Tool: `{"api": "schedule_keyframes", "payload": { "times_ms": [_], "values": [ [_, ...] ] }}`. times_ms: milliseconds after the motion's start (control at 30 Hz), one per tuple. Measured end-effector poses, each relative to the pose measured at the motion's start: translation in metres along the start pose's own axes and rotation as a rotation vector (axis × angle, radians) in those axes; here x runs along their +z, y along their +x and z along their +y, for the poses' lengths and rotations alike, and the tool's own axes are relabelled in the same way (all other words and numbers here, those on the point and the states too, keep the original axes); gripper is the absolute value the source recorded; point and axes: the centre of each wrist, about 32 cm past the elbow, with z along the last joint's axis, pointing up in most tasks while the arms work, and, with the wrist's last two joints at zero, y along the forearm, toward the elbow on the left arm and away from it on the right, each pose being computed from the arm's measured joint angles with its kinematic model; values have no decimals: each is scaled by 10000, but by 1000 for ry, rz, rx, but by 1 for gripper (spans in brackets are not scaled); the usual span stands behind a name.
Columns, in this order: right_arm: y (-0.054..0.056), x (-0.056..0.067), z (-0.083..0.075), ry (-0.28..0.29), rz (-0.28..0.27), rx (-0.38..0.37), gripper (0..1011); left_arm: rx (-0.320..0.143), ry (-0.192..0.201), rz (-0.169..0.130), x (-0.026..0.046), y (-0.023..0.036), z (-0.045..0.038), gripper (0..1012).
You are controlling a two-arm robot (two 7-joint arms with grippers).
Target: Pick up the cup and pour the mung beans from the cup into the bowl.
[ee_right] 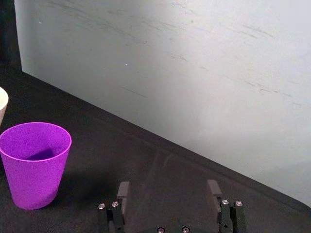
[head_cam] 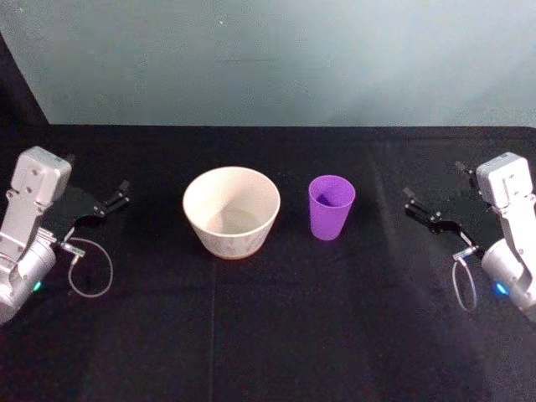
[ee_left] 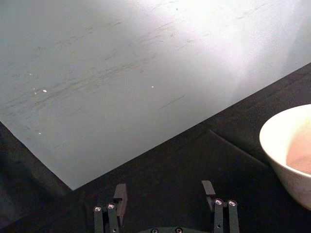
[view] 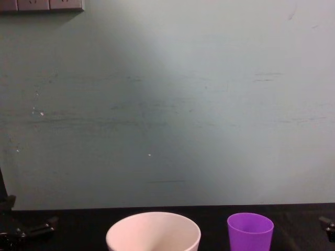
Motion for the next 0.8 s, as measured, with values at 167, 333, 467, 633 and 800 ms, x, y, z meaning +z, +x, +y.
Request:
{"api": "schedule_keyframes", "payload": {
  "times_ms": [167, 333, 467, 633, 800],
  "values": [
    [0, 0, 0, 0, 0, 0, 1003, 0, 0, 0, 0, 0, 0, 1000],
    [0, 0, 0, 0, 0, 0, 1003, 0, 0, 0, 0, 0, 0, 1000],
    [0, 0, 0, 0, 0, 0, 1003, 0, 0, 0, 0, 0, 0, 1000],
    [0, 0, 0, 0, 0, 0, 1003, 0, 0, 0, 0, 0, 0, 1000],
    [0, 0, 0, 0, 0, 0, 1003, 0, 0, 0, 0, 0, 0, 1000]
  ]
}}
